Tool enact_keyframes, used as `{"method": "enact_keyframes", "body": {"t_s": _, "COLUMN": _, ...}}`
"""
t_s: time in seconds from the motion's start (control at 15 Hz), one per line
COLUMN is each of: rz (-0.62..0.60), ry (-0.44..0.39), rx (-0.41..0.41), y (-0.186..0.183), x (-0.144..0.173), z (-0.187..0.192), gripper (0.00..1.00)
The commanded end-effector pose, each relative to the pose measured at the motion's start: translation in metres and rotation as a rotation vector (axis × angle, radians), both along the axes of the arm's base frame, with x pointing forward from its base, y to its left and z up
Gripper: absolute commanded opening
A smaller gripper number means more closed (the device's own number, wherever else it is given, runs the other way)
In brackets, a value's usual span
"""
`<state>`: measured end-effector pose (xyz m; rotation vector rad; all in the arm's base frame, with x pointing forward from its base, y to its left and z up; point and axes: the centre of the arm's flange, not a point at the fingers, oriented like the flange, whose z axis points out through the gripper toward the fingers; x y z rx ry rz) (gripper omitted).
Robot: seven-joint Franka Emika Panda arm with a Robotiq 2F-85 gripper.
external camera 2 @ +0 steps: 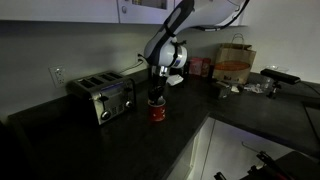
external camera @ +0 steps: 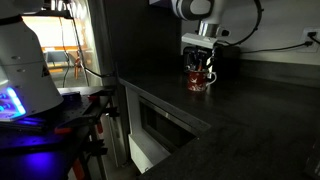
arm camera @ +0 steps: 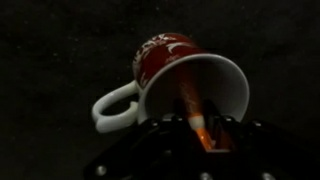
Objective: Pick up the pen from the mug cup and put it on the table.
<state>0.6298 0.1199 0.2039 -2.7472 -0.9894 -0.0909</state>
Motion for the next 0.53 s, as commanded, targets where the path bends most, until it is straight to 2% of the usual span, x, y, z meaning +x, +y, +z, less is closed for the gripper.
{"method": "enact_keyframes", "body": {"t_s": 0.0, "rz": -0.013, "ry": -0.022, "rx": -0.045, "y": 0.002, "x": 0.002, "z": 0.010, "gripper": 0.00}}
{"method": "enact_keyframes", "body": {"t_s": 0.13, "rz": -0.026, "ry": -0.020, "rx": -0.060, "y": 0.000, "x": -0.003, "z": 0.024, "gripper": 0.05}}
{"method": "enact_keyframes", "body": {"t_s": 0.47, "rz": -0.076, "ry": -0.091, "rx": 0.011, "y": -0.002, "x": -0.021, "z": 0.096, "gripper": 0.05}}
